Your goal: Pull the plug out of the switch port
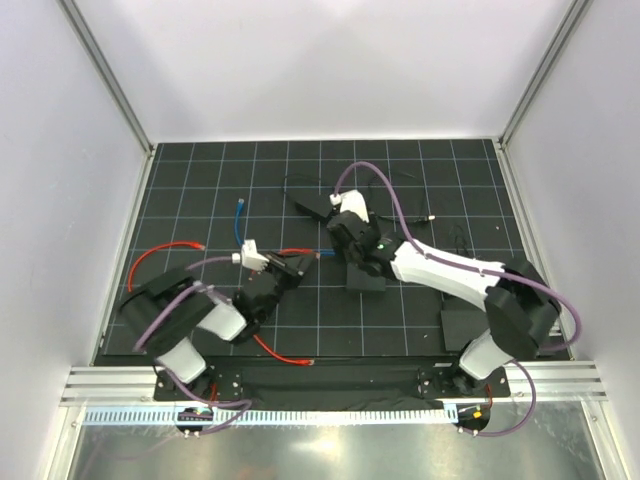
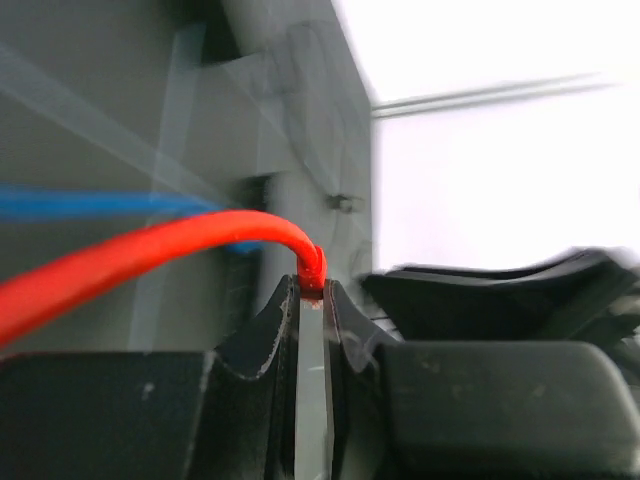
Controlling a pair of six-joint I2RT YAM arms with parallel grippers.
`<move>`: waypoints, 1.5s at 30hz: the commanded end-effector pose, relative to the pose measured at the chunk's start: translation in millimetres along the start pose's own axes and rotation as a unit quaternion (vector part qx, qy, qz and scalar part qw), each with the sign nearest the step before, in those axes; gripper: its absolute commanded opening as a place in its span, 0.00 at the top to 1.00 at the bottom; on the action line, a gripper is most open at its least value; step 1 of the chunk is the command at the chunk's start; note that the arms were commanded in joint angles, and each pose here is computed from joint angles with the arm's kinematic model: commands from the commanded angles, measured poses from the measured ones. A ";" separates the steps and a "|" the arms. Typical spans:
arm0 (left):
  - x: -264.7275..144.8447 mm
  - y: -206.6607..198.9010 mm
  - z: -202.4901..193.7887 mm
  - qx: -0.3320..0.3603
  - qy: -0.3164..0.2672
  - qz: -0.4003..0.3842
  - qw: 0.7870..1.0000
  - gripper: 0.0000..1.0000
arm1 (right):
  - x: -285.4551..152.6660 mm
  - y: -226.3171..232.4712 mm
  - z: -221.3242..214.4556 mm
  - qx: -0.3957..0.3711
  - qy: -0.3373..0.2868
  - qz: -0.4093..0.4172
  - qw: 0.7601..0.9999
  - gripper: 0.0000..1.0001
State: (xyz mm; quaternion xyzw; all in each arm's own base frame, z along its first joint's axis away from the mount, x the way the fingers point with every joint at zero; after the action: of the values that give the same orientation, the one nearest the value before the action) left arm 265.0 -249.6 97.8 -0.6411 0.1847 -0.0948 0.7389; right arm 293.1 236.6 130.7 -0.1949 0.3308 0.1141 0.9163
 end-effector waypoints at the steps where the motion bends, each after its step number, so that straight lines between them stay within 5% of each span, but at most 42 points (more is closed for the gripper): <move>1: -0.4 -28.4 9.5 0.099 0.037 0.014 0.994 1.00 | -3.2 -14.5 6.3 0.035 -0.050 -0.027 0.998 0.32; 3: 1.9 -32.9 22.5 0.156 0.047 0.061 0.985 1.00 | -4.3 -18.6 0.4 0.038 -0.054 -0.031 0.997 0.32; 4: 9.6 -73.4 44.1 0.163 0.021 0.045 0.985 1.00 | -4.2 -18.4 1.7 0.042 -0.062 -0.030 0.997 0.32; 6: 1.3 -65.7 63.2 0.207 0.038 0.107 0.972 1.00 | -3.2 -17.5 -1.2 0.045 -0.066 -0.026 0.996 0.32; 10: -9.3 -83.9 136.6 0.199 0.042 0.160 0.966 1.00 | 1.7 -14.1 -8.7 0.046 -0.063 -0.018 0.997 0.32; 15: -13.2 -52.6 173.6 0.114 0.128 0.200 0.965 1.00 | -1.8 -14.7 -6.3 0.055 -0.072 -0.011 0.996 0.32; 27: -10.9 12.6 244.6 0.147 0.068 0.357 0.920 0.99 | 2.0 -13.5 -10.8 0.055 -0.068 -0.004 0.996 0.32; 32: -4.3 33.3 254.3 0.143 0.071 0.396 0.904 0.87 | 4.3 -13.8 -12.4 0.056 -0.065 -0.002 0.996 0.32; 37: -16.6 34.7 264.5 0.149 0.019 0.418 0.896 0.48 | 7.0 -12.5 -13.7 0.054 -0.059 0.001 0.997 0.32; 41: -21.7 7.3 268.2 0.161 -0.008 0.389 0.907 0.41 | 7.8 -13.8 -14.5 0.048 -0.051 -0.005 0.998 0.32; 45: -18.4 -26.9 247.2 0.148 0.003 0.306 0.941 0.43 | 3.5 -26.3 -13.9 0.044 -0.014 -0.043 0.998 0.32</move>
State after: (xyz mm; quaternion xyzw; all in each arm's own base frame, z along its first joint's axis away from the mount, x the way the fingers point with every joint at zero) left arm 346.0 -6.5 122.3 -0.4062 0.4065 0.1554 0.8035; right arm 287.3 212.0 108.2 -0.1689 0.3176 0.1005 0.9276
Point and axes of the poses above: each gripper's point midway between its finger pads, its own x axis out along the fingers, its own y axis along the line the jaws close on, z = x × y, the point moved 3 cm from there along -x, back along the fingers, and after that the axes turned 10 degrees about -x, right-handed, at the moved point
